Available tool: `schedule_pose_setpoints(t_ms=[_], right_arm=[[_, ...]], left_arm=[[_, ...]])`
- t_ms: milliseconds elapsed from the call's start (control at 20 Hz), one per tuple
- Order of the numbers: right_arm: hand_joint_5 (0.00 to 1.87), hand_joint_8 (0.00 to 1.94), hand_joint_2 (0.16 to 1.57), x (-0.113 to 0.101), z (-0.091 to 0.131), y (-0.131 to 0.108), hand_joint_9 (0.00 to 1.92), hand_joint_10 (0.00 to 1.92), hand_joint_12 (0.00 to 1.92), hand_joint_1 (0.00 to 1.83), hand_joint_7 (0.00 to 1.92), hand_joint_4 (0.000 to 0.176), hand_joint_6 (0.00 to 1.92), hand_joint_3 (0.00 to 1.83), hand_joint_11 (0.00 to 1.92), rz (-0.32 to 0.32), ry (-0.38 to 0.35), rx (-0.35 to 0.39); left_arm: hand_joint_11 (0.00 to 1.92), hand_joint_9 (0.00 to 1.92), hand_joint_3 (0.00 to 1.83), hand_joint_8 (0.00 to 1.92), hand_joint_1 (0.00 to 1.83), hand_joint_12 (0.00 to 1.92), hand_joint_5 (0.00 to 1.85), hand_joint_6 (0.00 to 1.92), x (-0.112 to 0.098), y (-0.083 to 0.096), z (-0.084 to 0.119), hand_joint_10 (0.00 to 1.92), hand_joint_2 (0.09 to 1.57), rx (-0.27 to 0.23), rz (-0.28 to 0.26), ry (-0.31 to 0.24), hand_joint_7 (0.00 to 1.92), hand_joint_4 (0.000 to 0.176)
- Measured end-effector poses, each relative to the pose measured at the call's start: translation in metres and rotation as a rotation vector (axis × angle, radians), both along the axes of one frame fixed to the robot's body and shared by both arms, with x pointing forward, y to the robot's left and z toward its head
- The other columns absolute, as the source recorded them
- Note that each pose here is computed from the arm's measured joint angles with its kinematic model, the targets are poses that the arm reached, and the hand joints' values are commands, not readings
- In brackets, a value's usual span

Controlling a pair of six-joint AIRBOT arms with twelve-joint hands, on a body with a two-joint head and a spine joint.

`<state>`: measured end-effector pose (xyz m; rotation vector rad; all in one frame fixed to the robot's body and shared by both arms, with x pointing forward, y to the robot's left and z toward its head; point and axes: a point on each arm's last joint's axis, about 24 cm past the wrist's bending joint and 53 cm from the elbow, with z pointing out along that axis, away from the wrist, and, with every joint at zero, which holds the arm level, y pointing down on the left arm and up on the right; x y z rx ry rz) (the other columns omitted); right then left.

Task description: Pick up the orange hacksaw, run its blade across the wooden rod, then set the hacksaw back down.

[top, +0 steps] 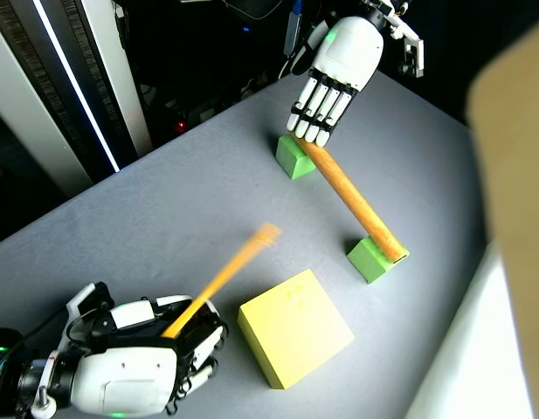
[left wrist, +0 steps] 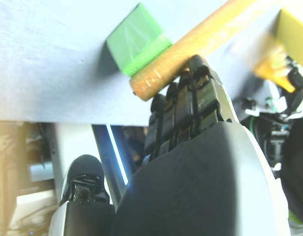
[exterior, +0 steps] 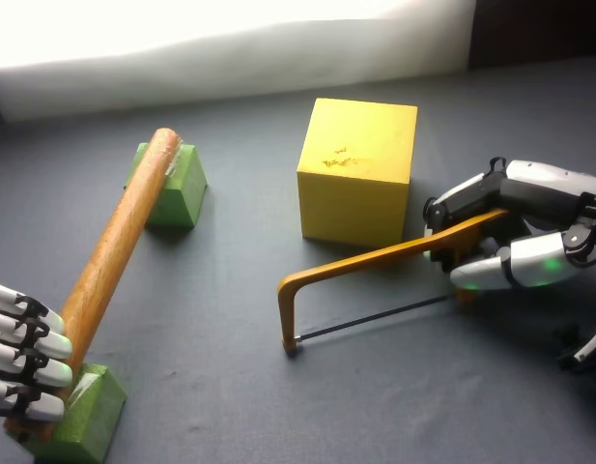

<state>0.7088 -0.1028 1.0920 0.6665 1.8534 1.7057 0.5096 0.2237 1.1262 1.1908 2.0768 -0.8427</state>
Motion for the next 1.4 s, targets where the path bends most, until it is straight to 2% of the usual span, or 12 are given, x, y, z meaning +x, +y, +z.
schedule_pose_setpoints(t_ms=[100,350,500,650,750,850,1000,1050,1200,1250,1300,1400], right_arm=[[0.97,1.08,1.1,0.001,-0.001,-0.001,1.15,1.08,1.44,1.28,1.08,0.0,0.79,0.0,1.04,-0.004,-0.002,-0.008],[1.0,1.02,1.09,0.0,0.001,0.0,1.12,1.03,1.44,1.28,1.1,0.0,0.77,0.0,0.99,0.004,-0.025,-0.02],[1.0,1.08,1.1,-0.004,0.01,0.001,1.09,1.05,1.45,1.28,1.07,0.0,0.76,0.0,0.96,0.028,-0.076,-0.021],[0.98,1.05,1.09,-0.006,0.045,0.001,1.13,1.02,1.43,1.28,1.09,0.0,0.79,0.0,0.98,0.045,-0.177,0.005],[0.95,1.06,1.1,-0.009,0.07,0.001,1.14,1.02,1.42,1.27,1.08,0.0,0.83,0.0,0.99,0.032,-0.23,0.044],[0.95,1.06,1.1,-0.014,0.086,0.001,1.15,1.01,1.4,1.27,1.08,0.0,0.83,0.0,0.99,-0.026,-0.267,0.08],[0.98,1.01,1.09,-0.022,0.102,0.005,1.13,1.0,1.39,1.28,1.11,0.0,0.8,0.0,0.98,-0.021,-0.296,0.076],[0.96,1.02,1.1,-0.021,0.106,0.005,1.13,1.0,1.4,1.28,1.1,0.0,0.82,0.0,0.98,-0.025,-0.301,0.076],[0.95,1.04,1.1,-0.023,0.129,-0.006,1.14,1.0,1.4,1.27,1.09,0.0,0.84,0.0,0.99,-0.048,-0.34,0.089],[0.95,1.07,1.1,-0.022,0.13,-0.008,1.12,1.01,1.42,1.27,1.08,0.0,0.83,0.0,0.97,-0.053,-0.351,0.075],[0.93,1.1,1.11,-0.022,0.132,-0.008,1.1,1.03,1.45,1.27,1.06,0.0,0.86,0.0,0.95,-0.056,-0.357,0.072],[0.91,1.09,1.12,-0.021,0.133,-0.006,1.08,1.06,1.46,1.27,1.06,0.0,0.91,0.0,0.95,-0.063,-0.358,0.069]], left_arm=[[0.0,0.08,0.0,0.0,0.09,0.21,0.07,0.0,0.0,0.0,0.0,0.0,1.24,0.001,0.0,0.0,0.08,0.0],[0.0,0.06,0.0,0.0,0.06,0.17,0.06,0.0,0.002,0.0,0.0,0.0,1.25,0.001,0.006,-0.004,0.07,0.0],[0.0,0.07,0.0,0.0,0.05,0.2,0.07,0.0,0.002,0.0,0.0,0.0,1.25,-0.001,0.008,-0.005,0.08,0.0],[0.0,0.05,0.0,0.0,0.07,0.13,0.05,0.0,0.002,-0.001,0.0,0.0,1.25,-0.002,0.01,-0.007,0.06,0.0],[0.0,0.09,0.0,0.0,0.06,0.27,0.09,0.0,0.003,-0.002,0.001,0.0,1.24,-0.007,0.013,-0.008,0.09,0.0],[0.0,0.04,0.0,0.0,0.07,0.09,0.05,0.0,0.005,-0.003,0.003,0.0,1.26,-0.016,0.022,-0.01,0.05,0.0],[0.0,0.09,0.01,0.0,0.05,0.29,0.09,0.0,0.007,-0.002,0.002,0.0,1.24,-0.011,0.027,-0.015,0.11,0.0],[0.0,0.03,0.01,0.0,0.03,0.12,0.05,0.0,0.007,-0.002,0.003,0.0,1.25,-0.013,0.028,-0.015,0.05,0.0],[0.0,0.02,0.0,0.0,0.05,0.05,0.04,0.0,0.007,-0.002,0.002,0.0,1.26,-0.009,0.026,-0.015,0.04,0.0],[0.03,0.04,0.0,0.01,0.05,0.05,0.06,0.01,0.007,-0.002,0.002,0.01,1.26,-0.008,0.027,-0.015,0.06,0.0],[0.0,0.08,0.0,0.01,0.06,0.23,0.09,0.01,0.007,-0.002,0.002,0.0,1.24,-0.008,0.027,-0.016,0.09,0.0],[0.0,0.05,0.0,0.0,0.04,0.18,0.07,0.0,0.007,-0.002,0.002,0.0,1.25,-0.012,0.03,-0.016,0.07,0.0]])
